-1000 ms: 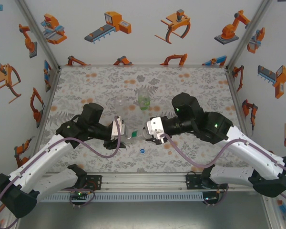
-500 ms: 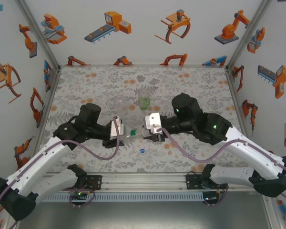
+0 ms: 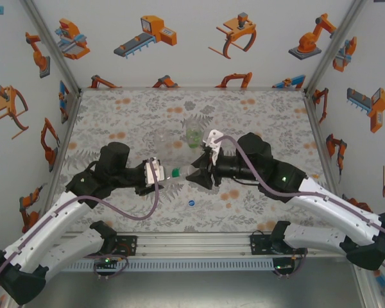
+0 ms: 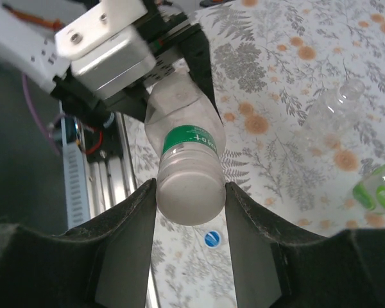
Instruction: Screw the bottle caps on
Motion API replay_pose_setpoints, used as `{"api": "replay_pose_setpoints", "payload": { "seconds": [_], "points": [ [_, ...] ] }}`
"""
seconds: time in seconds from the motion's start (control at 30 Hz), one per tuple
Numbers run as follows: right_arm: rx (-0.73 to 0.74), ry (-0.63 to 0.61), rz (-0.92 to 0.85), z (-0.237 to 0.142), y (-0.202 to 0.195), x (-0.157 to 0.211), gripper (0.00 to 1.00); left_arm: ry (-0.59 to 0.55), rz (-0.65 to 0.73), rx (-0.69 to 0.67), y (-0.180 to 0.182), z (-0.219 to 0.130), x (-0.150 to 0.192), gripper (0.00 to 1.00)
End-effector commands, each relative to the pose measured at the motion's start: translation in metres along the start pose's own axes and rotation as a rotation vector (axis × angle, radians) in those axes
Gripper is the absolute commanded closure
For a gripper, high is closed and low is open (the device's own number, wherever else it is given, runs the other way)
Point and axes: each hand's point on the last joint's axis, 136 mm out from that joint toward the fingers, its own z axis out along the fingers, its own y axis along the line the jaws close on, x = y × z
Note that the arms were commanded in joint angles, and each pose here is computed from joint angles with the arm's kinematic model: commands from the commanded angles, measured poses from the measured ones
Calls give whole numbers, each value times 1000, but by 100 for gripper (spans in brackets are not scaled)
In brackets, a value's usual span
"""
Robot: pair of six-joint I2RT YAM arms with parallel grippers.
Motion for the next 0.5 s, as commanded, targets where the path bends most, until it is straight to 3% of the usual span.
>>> {"api": "replay_pose_setpoints", "payload": {
  "seconds": [0.0, 0.2, 0.27, 0.47],
  "points": [
    [110, -174, 316, 6, -25, -21, 100, -117, 56, -25, 6, -5, -29, 100],
    [212, -256, 770, 12, -54, -11, 100, -108, 54, -38, 8, -4, -27, 100],
    [244, -242, 887, 14, -59, -2, 95, -106, 52, -43, 9, -4, -27, 100],
    [285, -231, 952, 11, -64, 2, 84, -103, 45, -41, 10, -3, -26, 100]
  ]
}}
